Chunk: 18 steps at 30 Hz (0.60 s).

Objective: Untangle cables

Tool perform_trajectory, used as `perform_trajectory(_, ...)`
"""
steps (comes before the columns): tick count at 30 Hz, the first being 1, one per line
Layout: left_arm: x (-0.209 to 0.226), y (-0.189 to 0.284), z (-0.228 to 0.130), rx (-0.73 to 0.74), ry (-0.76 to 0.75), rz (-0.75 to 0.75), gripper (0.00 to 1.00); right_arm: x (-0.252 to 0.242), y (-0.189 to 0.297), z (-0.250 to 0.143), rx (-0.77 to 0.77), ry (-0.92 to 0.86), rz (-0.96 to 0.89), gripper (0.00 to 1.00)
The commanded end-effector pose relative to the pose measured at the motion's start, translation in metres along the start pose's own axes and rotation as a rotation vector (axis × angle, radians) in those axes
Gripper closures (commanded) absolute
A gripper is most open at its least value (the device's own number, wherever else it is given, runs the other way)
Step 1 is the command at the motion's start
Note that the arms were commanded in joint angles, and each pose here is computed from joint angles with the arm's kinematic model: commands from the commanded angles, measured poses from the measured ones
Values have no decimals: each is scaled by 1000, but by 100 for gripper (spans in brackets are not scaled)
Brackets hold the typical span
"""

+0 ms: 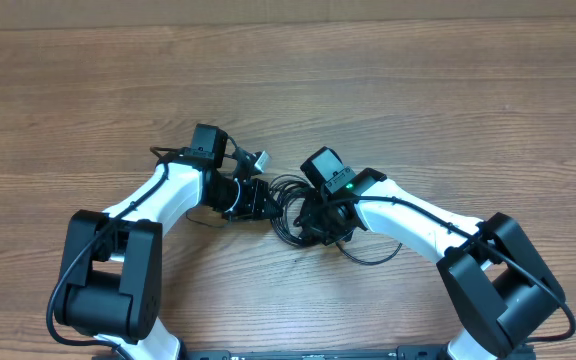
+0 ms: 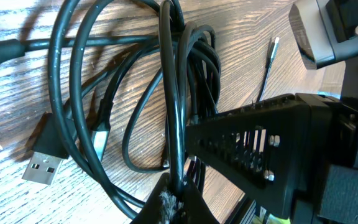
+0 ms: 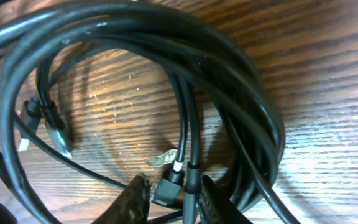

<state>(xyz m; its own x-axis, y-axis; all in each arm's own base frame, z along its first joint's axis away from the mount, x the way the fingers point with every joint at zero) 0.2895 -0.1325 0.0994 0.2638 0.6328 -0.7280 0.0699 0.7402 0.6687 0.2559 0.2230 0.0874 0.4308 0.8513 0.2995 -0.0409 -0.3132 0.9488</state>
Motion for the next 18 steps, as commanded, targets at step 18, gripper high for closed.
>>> perform_trajectory(18, 4, -5, -4, 17, -5, -6, 96, 2, -7, -3, -16, -29, 23, 96)
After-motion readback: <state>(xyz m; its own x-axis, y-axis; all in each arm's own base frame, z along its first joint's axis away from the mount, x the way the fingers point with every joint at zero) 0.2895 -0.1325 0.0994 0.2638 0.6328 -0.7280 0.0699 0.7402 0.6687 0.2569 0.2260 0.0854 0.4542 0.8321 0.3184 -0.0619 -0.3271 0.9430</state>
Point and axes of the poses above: each gripper's point midway between its finger pads, its own y axis back along the fingers, its own x axis along the line the jaws close on, z = x × y, the point moved 8 cm from there along y, back along the fingers, and after that the axes turned 7 degrees about -y, right-handed, at the moved point
